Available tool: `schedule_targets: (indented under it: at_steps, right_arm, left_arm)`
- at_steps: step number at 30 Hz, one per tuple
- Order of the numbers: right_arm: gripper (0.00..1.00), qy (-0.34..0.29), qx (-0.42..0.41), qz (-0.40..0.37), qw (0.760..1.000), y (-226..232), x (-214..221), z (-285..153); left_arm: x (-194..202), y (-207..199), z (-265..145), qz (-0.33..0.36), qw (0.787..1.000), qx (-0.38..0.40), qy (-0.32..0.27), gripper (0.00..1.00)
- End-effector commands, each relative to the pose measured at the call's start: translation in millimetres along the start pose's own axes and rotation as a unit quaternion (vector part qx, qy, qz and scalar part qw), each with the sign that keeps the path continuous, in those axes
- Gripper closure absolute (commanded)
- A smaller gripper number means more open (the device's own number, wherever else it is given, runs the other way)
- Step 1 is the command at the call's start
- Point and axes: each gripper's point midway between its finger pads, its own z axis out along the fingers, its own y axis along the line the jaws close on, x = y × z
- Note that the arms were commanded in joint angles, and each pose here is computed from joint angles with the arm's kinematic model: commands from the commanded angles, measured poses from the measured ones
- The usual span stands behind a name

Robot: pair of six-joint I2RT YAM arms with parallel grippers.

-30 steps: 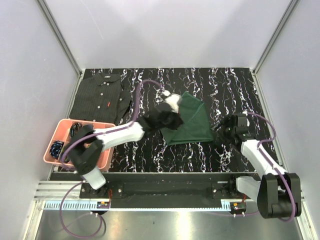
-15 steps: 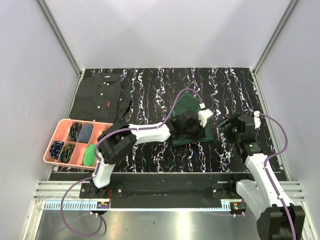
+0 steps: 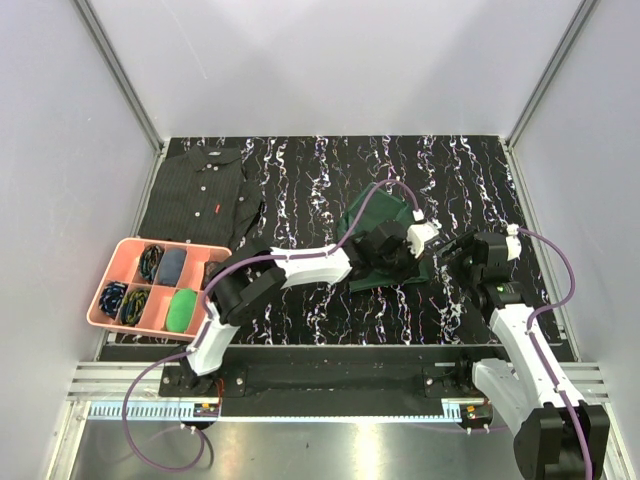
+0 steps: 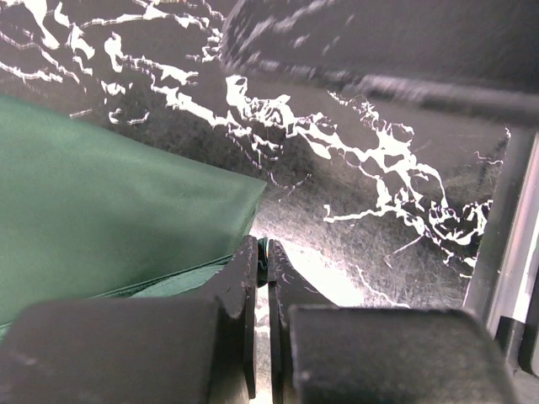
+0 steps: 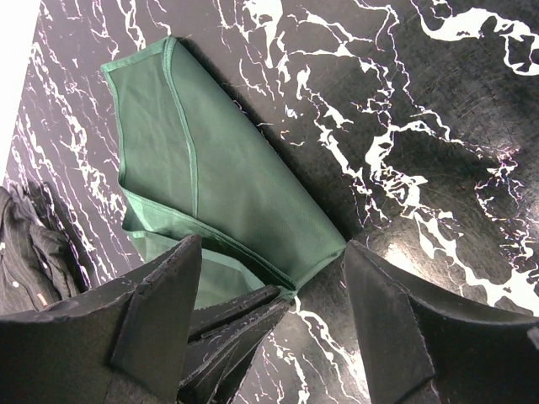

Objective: Fold the napkin, place the utensils inside, and roll it up
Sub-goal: Fold the napkin

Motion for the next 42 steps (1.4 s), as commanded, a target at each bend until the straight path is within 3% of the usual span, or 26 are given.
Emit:
schedule_targets:
  at_steps: [1,12,20,28,29,32,33,36,39,42]
  right_arm:
    - [0.23,-0.011,0.008,-0.002,1.0,-0.7,-5.1,2.3]
    - [0.24,-0.001,0.017,-0.003,1.0,-4.5,-0.6,6.2]
    - [0.23,-0.005,0.027,0.0,1.0,-9.3,-1.2,8.4]
    - [0.23,-0.002,0.027,-0.001,1.0,-9.0,-0.2,8.8]
    - [0.23,-0.002,0.027,-0.001,1.0,-8.8,0.0,8.8]
    - [0.23,-0.007,0.027,-0.001,1.0,-7.8,-3.0,7.3]
    - [0.23,-0.013,0.028,-0.002,1.0,-6.8,-6.0,5.8]
    - [0.22,-0.03,0.023,-0.005,0.999,-1.5,-15.7,-0.3]
    - [0.21,-0.044,0.016,-0.014,0.999,6.3,-25.4,-4.7]
    - [0.21,-0.043,0.01,-0.036,0.998,13.8,-30.4,-4.9]
  left_arm:
    - [-30.8,-7.7,7.7,0.037,0.998,0.014,-0.04,1.0]
    - [-38.2,6.7,17.1,0.048,0.997,-0.02,-0.051,1.0]
    - [-52.2,2.5,16.5,0.054,0.996,-0.011,-0.075,1.0]
    - [-40.7,0.0,28.3,0.048,0.997,0.004,-0.061,1.0]
    - [-40.8,-1.2,28.7,0.046,0.997,0.007,-0.061,0.96]
    - [-47.4,-3.9,26.4,0.041,0.997,0.013,-0.068,0.6]
    - [-53.4,-5.9,22.7,0.04,0.996,0.013,-0.074,0.42]
    - [-71.6,-10.4,7.7,0.039,0.995,0.01,-0.092,0.23]
    - [-87.0,-10.5,-13.1,0.039,0.993,-0.005,-0.109,0.1]
    - [-93.8,-4.9,-36.1,0.027,0.993,-0.014,-0.118,0.07]
